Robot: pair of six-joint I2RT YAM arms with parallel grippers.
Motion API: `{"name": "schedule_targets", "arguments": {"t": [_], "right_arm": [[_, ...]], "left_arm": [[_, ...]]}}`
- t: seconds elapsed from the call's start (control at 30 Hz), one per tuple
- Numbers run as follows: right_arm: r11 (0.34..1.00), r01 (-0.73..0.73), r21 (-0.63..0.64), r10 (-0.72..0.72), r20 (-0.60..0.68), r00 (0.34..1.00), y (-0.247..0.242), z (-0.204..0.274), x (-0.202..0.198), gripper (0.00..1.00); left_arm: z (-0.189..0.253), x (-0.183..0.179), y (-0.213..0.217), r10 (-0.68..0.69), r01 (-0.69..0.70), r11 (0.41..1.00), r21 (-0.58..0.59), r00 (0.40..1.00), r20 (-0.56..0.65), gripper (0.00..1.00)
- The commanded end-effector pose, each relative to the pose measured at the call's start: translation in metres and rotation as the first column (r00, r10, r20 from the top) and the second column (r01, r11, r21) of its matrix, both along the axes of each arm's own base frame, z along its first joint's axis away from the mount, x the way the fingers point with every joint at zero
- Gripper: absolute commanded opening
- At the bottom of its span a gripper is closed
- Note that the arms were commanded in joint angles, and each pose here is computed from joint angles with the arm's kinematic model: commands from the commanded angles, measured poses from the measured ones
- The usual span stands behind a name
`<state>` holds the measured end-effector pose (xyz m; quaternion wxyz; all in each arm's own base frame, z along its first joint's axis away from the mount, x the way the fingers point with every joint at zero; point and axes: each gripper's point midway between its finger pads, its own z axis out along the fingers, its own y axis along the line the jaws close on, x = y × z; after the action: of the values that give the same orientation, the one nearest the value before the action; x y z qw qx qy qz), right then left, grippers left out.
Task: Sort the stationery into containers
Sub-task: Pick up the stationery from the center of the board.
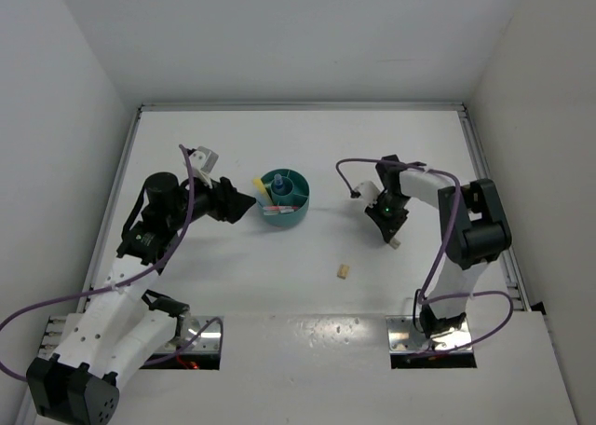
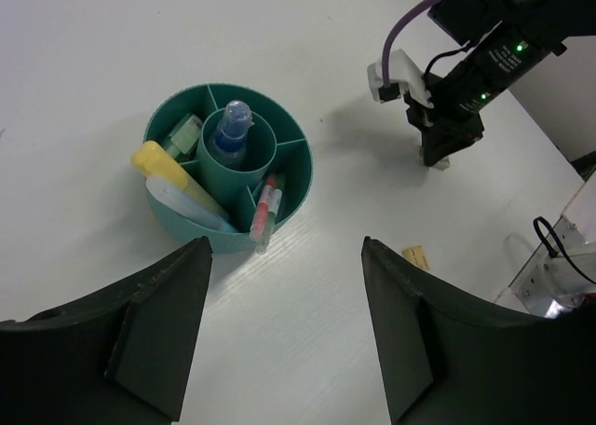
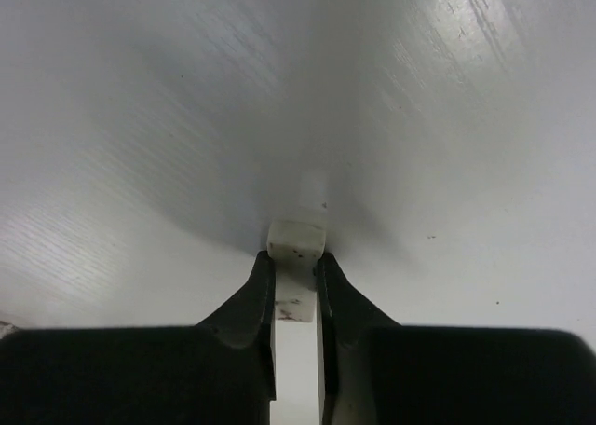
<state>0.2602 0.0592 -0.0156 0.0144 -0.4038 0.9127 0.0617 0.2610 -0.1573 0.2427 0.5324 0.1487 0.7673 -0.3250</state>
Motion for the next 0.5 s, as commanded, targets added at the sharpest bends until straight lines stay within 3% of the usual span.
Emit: {"name": "schedule_targets", "arguments": {"t": [0.0, 0.07, 0.13, 0.2, 0.27, 0.3, 0.37, 0.4, 0.47], "right_arm": [[0.99, -0.025, 0.138, 0.026, -0.001, 1.0, 0.024, 0.005, -0.001, 0.08], [0.976, -0.065, 0.206, 0.046, 0.096, 0.994, 0.039, 0.022, 0.014, 0.01], [0.947, -0.155, 0.281, 0.063, 0.312, 0.948, 0.061, 0.064, 0.048, 0.0], [0.852, -0.267, 0.451, 0.019, 0.483, 0.875, 0.103, 0.122, 0.076, 0.0], [0.781, -0.263, 0.567, -0.093, 0.521, 0.849, 0.127, 0.163, 0.096, 0.0], [0.73, -0.31, 0.609, -0.142, 0.579, 0.803, 0.14, 0.188, 0.114, 0.0], [0.623, -0.282, 0.73, -0.256, 0.531, 0.808, 0.163, 0.216, 0.122, 0.0], [0.572, -0.329, 0.751, -0.288, 0.56, 0.777, 0.171, 0.235, 0.133, 0.0], [0.486, -0.293, 0.823, -0.303, 0.473, 0.827, 0.195, 0.239, 0.131, 0.0]], "left_arm": [[0.011, 0.003, -0.001, -0.007, 0.007, 1.0, -0.003, 0.998, 0.055, 0.71], [0.008, 0.004, -0.001, -0.007, 0.007, 1.0, -0.001, 0.999, 0.046, 0.71], [0.008, 0.004, -0.001, -0.007, 0.007, 1.0, -0.001, 0.999, 0.046, 0.71], [0.005, 0.005, -0.001, -0.007, 0.007, 1.0, 0.002, 0.999, 0.036, 0.71], [0.002, 0.008, -0.001, 0.002, -0.002, 1.0, 0.006, 1.0, 0.027, 0.71], [0.002, 0.008, -0.001, 0.002, -0.002, 1.0, 0.006, 1.0, 0.027, 0.71], [0.0, 0.009, 0.002, 0.023, -0.023, 1.0, 0.013, 1.0, 0.02, 0.71], [0.0, 0.009, 0.002, 0.023, -0.023, 1.0, 0.013, 1.0, 0.019, 0.71], [0.0, 0.011, 0.004, 0.033, -0.033, 0.999, 0.016, 0.999, 0.02, 0.71]]}}
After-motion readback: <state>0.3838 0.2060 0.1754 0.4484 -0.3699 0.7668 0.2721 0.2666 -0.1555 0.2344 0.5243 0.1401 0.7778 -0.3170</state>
